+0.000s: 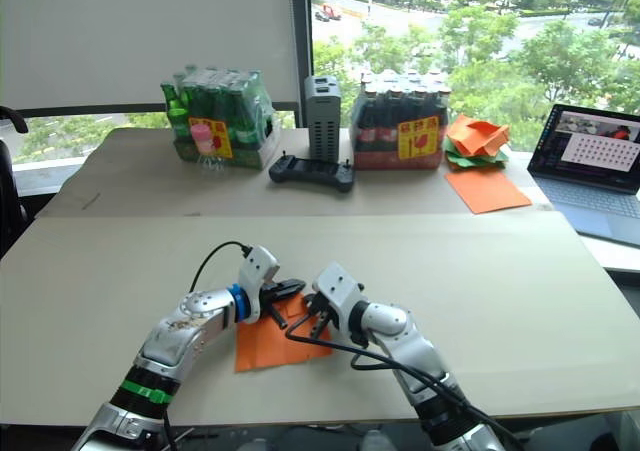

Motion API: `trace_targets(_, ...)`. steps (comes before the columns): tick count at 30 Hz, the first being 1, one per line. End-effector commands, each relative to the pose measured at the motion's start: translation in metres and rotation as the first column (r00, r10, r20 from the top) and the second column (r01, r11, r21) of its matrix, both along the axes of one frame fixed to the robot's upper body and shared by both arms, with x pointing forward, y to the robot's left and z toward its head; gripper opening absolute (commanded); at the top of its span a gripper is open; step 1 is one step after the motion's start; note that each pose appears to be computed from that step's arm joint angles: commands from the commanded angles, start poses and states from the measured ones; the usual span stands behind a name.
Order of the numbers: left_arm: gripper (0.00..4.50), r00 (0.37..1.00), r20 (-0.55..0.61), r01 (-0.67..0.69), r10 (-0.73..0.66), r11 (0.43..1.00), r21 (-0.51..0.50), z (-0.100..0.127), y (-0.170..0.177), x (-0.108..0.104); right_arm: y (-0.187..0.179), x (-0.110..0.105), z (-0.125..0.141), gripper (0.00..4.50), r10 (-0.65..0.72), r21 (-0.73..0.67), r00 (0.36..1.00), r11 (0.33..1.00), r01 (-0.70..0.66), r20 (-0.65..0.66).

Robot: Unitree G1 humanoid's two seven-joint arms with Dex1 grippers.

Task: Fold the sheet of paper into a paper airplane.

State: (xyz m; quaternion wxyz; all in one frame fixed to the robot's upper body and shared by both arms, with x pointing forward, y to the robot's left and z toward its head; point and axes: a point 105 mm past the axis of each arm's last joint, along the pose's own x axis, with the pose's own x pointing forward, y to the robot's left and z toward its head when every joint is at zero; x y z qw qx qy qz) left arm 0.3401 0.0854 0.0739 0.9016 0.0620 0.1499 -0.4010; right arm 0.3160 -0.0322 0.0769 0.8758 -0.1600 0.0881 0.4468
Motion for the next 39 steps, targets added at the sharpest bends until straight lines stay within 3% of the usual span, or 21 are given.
trace_targets(1,0.00,0.995,-0.078,-0.054,0.059,0.996,0.073,-0.026,0.017,-0.004,-0.016,0.004,-0.015,0.02,-0.076,-0.042,0.996,0.996,0.074,-0.056)
trace_targets(18,0.00,0.996,-0.072,-0.044,0.049,0.997,0.065,-0.023,0.013,-0.002,-0.038,-0.022,-0.046,0.02,-0.070,-0.185,0.986,0.982,0.041,-0.154)
trace_targets(29,0.00,0.997,-0.014,0.076,-0.077,0.995,-0.060,0.009,-0.020,-0.013,-0.034,-0.024,-0.047,0.02,-0.051,-0.186,0.987,0.982,0.022,-0.152)
trace_targets(39,0.00,0.995,-0.068,0.076,-0.077,0.997,-0.014,-0.009,-0.011,-0.021,-0.033,-0.023,-0.046,0.02,-0.051,-0.185,0.987,0.983,0.022,-0.151)
